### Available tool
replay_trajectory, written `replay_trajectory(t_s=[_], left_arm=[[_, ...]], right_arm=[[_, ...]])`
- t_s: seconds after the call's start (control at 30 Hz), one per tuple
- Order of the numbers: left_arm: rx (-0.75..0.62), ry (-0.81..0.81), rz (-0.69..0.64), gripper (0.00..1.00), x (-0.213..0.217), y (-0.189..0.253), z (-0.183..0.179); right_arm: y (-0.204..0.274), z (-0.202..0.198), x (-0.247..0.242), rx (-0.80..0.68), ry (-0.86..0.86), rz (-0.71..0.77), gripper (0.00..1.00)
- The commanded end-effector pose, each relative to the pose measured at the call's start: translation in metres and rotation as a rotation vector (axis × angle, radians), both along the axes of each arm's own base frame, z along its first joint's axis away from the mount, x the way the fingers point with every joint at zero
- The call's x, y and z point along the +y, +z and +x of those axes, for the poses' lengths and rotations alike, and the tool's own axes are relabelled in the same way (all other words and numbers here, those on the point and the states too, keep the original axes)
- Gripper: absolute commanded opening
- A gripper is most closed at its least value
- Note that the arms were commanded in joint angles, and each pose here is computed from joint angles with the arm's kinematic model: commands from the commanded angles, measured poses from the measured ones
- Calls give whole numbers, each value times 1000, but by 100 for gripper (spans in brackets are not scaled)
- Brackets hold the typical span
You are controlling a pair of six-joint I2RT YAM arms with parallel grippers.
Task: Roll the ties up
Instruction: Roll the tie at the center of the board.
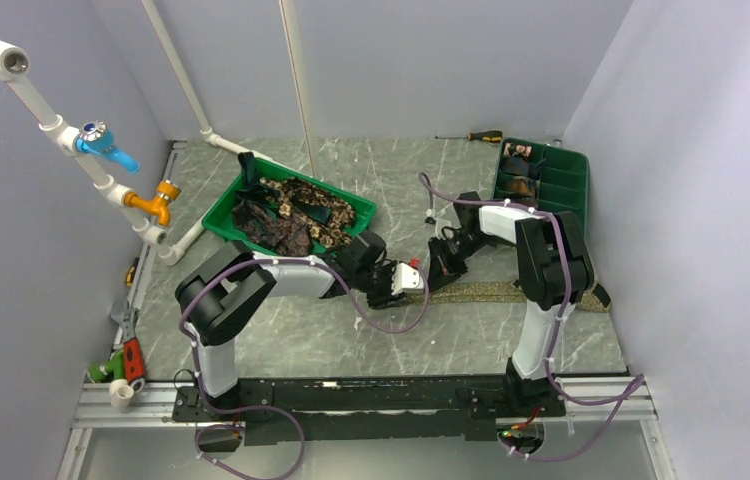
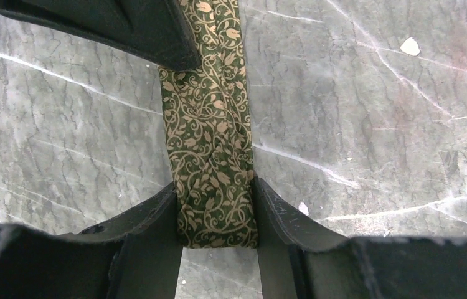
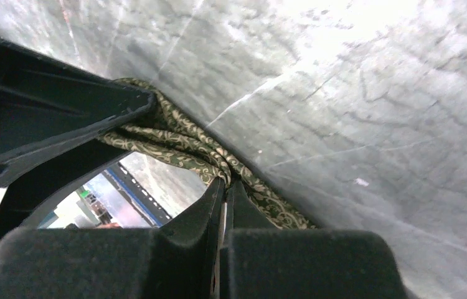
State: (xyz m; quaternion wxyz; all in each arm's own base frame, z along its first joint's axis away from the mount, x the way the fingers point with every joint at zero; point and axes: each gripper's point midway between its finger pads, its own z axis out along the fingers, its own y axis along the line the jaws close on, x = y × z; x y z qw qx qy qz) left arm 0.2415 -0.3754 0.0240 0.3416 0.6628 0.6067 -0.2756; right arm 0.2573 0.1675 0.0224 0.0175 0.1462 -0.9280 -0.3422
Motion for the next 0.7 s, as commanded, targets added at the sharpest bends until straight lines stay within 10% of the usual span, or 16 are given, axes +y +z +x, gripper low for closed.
replay_trajectory(t_s=[0.0,0.1,0.27,0.53,0.67], left_arm=[[46,-2,156,46,38,-36,-15],[38,-27,148,48,39,-35,-14],[62,-18,49,99,16,-9,-13],[65,46,34,82,-18,-5,-10],[81,54,108,56,-9,-23,-11]], right_arm=[[-18,10,-4,-40,-3,-54,0],[-16,6,-1,-19,3,-37,0],[12,-2,14,-37,15,49,0],[16,-5,14,-37,28,40,0],[20,-2,9,-64,60,24,5]])
